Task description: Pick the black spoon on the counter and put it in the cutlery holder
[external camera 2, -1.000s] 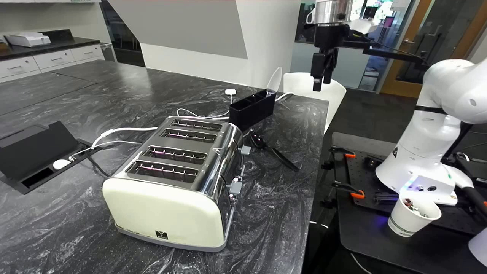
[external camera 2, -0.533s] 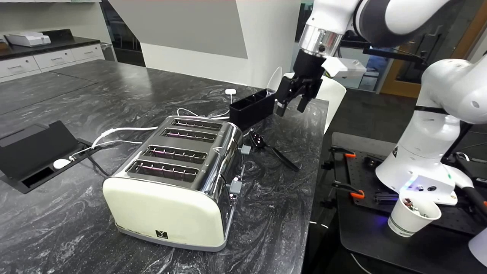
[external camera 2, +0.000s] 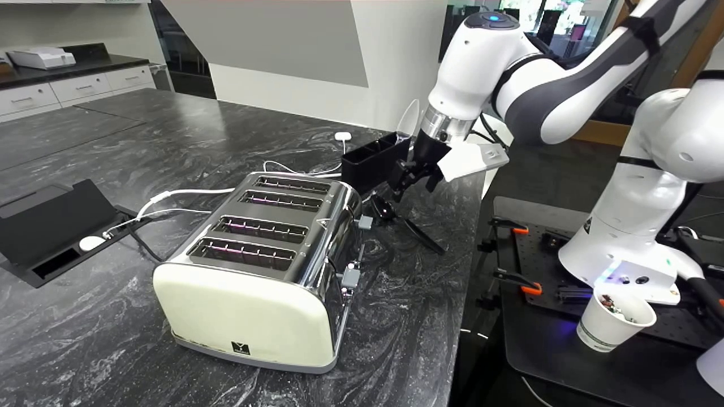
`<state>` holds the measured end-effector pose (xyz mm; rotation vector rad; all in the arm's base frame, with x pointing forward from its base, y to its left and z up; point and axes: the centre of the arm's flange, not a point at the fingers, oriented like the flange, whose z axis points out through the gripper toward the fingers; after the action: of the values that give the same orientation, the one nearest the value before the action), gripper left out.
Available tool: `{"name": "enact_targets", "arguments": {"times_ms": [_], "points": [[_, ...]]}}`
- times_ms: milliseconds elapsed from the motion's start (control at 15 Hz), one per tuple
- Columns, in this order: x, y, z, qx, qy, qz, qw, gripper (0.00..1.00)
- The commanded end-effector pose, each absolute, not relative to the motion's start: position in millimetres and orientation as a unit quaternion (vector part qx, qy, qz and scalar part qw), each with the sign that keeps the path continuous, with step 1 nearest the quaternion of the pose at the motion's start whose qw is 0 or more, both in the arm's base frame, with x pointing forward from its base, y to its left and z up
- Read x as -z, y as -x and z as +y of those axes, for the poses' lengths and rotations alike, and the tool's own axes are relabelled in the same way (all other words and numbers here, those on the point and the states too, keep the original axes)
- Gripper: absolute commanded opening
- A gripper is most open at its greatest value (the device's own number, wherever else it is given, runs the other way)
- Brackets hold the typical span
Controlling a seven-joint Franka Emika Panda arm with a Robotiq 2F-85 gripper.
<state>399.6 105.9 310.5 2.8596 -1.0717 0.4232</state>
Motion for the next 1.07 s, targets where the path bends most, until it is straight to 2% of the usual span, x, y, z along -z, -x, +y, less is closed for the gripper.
{"name": "enact_targets", "arguments": {"times_ms": [0,933,1000], "points": [[-290.1,-415.3,98.7,-0.133,-0.928,-0.345,0.043,1.0],[-234.0,-429.2,106.1,-0.076,-0.95,-0.299,0.055,1.0],[-231.7,-430.1,106.6,-0.073,-0.95,-0.299,0.054,0.96]]}}
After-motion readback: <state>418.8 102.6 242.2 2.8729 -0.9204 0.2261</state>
